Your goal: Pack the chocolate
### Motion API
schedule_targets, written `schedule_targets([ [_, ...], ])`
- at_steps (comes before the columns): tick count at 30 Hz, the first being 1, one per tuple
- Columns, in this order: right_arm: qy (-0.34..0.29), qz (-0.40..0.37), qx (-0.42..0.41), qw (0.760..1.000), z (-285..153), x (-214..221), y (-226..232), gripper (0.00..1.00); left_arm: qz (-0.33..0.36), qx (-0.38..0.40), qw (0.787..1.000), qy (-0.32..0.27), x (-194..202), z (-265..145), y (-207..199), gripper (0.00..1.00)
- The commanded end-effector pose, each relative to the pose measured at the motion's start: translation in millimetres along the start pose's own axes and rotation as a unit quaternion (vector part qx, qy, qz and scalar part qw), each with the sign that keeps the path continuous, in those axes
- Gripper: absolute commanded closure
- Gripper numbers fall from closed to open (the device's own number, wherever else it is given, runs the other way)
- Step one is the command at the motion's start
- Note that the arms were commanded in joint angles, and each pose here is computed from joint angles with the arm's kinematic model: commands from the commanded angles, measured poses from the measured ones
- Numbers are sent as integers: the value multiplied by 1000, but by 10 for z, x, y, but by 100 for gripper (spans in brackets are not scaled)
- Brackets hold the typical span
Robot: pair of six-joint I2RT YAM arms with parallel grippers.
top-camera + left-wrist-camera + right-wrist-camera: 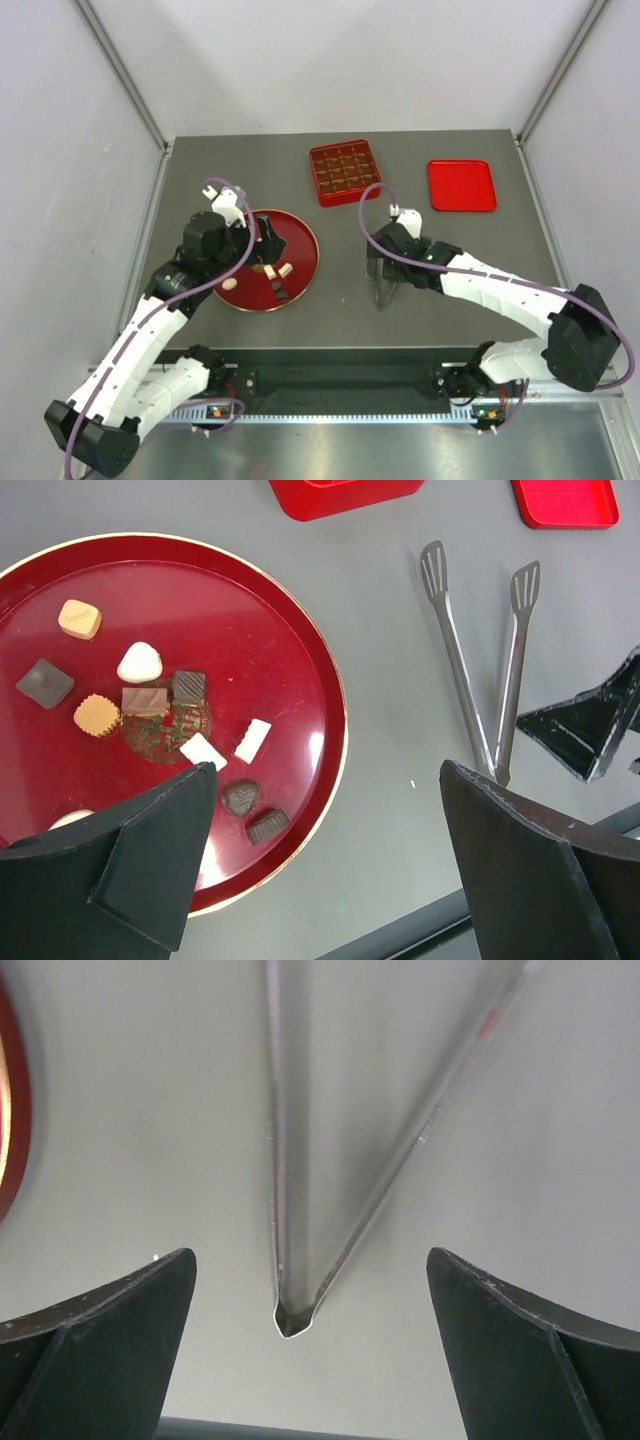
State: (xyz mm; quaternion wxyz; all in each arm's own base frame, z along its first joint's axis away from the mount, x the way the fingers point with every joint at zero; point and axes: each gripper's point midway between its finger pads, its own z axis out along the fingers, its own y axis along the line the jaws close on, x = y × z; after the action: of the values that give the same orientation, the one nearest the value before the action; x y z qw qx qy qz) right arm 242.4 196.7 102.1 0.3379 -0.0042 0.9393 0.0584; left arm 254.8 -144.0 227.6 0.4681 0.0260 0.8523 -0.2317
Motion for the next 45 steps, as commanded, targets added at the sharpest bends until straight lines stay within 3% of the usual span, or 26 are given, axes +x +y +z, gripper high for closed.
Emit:
schedule_targets([
  [1,-23,66,35,997,-52,-150,-6,0,-2,19,1000,-23,-90,-31,-80,2],
  [12,-18,93,76,993,176,-34,-90,0,-4,18,1000,-17,23,-30,-39,2],
  [20,-23,94,38,995,420,7,100,0,-5,2,1000,-17,82,-11,42,2],
  [36,2,58,79,995,616,214,-47,0,1,-3,999,-33,35,-68,64,2],
  [45,-3,40,60,997,744,200,-37,4,2,-7,999,-32,40,-55,80,2],
])
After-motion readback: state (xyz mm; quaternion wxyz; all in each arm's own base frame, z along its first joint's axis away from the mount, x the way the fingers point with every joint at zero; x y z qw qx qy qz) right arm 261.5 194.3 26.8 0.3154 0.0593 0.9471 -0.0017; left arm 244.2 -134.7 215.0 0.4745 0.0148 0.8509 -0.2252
